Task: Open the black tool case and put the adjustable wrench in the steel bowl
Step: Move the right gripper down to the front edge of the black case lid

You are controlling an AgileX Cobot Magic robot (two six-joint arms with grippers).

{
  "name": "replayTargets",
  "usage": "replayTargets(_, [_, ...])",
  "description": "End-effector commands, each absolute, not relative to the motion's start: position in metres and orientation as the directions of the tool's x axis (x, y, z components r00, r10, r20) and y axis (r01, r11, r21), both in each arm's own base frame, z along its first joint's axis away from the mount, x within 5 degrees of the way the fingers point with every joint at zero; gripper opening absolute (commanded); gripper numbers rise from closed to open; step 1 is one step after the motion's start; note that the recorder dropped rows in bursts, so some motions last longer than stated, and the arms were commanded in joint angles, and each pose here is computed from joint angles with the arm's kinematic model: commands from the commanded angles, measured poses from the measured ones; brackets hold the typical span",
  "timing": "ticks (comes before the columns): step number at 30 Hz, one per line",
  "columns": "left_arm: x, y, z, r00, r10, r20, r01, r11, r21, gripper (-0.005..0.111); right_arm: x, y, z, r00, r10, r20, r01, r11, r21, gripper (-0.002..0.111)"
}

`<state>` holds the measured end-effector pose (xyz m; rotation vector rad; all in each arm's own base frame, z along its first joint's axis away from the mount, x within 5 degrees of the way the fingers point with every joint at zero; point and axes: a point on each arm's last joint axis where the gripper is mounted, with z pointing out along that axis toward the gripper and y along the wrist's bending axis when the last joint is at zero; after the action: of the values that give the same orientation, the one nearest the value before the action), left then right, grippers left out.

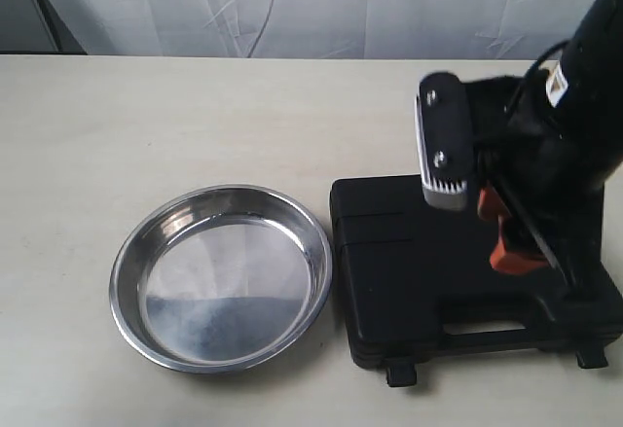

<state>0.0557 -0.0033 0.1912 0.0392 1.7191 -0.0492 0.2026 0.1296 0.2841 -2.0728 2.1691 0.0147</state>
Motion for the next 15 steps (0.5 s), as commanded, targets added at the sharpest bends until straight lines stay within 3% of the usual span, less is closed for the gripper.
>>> replayTargets(1, [0.055, -0.004, 0.192, -0.144, -0.011, -0.990, 0.056, 0.998, -0.019, 0.000, 0.190, 0.117, 0.261, -0.020, -1.000, -0.009, -0.999, 0.021, -0.047, 0.051])
replayTargets(6, [0.055, -0.004, 0.192, -0.144, -0.011, -0.990, 0.056, 0.998, -0.019, 0.000, 0.179, 0.111, 0.241, -0.019, -1.000, 0.025, -1.000, 0.020, 0.017, 0.051])
replayTargets(15, [0.055, -0.004, 0.192, -0.144, -0.011, -0.990, 0.056, 0.998, -0.019, 0.000, 0.180, 0.112, 0.216, -0.017, -0.999, -0.043, -0.996, 0.020, -0.082, 0.051])
